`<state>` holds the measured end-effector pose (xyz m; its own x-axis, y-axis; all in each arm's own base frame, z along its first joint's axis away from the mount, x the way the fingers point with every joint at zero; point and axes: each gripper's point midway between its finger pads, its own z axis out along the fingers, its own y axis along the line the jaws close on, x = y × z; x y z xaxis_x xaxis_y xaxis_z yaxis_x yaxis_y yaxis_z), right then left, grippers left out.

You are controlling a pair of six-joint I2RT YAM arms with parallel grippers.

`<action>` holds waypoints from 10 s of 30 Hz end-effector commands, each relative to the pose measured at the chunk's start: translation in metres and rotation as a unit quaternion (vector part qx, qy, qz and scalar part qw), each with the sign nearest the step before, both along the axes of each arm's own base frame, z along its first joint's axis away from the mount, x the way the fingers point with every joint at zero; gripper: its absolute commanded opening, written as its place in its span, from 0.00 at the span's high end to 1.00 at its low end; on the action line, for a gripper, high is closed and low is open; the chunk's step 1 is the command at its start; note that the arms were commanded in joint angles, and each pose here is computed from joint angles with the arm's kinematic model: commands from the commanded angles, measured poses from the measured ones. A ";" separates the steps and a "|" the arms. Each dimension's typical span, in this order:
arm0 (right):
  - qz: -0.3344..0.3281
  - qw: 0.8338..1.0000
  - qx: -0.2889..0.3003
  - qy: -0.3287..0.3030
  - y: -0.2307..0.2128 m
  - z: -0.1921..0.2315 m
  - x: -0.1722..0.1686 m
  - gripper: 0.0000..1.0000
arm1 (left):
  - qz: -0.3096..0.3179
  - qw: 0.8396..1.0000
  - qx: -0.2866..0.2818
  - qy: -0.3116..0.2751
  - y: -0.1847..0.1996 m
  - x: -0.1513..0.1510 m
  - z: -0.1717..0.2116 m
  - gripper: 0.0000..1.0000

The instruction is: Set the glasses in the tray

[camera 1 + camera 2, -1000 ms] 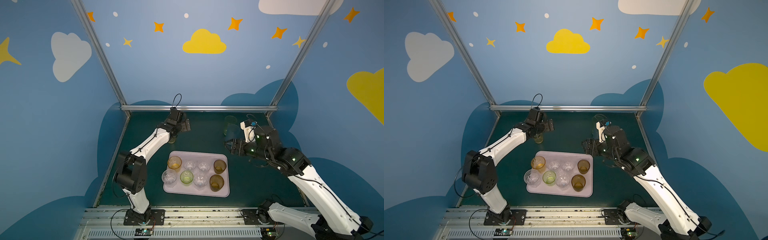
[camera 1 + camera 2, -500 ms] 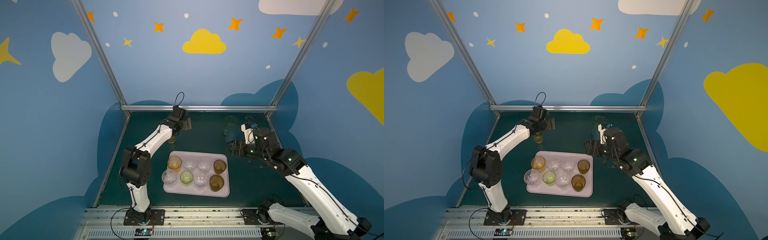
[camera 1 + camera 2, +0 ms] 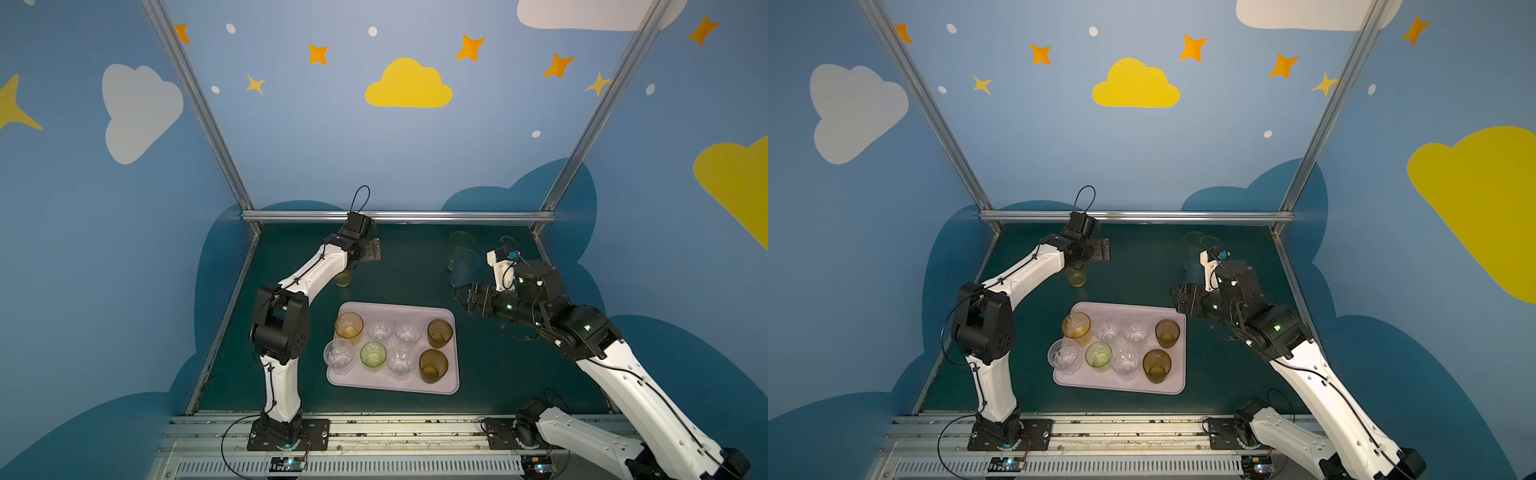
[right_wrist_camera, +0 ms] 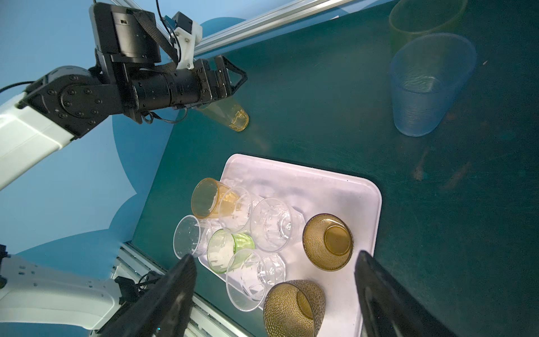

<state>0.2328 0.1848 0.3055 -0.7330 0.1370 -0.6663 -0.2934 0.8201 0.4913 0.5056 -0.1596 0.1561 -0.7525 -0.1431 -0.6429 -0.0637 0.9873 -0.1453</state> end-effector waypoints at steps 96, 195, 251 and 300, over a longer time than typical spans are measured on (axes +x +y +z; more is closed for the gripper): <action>-0.002 0.995 0.084 0.046 -0.011 -0.024 -0.038 0.16 | -0.011 0.999 0.000 0.044 0.015 -0.150 0.025 0.96; -0.049 0.995 0.059 0.060 -0.031 -0.064 -0.038 0.16 | -0.049 0.986 0.018 0.158 -0.010 -0.158 -0.028 0.83; -0.050 0.995 0.050 0.069 -0.032 -0.065 -0.032 0.16 | -0.069 0.983 0.014 0.168 -0.013 -0.178 -0.021 0.95; -0.049 0.995 0.044 0.080 -0.032 -0.068 -0.027 0.16 | -0.080 0.985 0.030 0.149 -0.024 -0.166 -0.006 0.65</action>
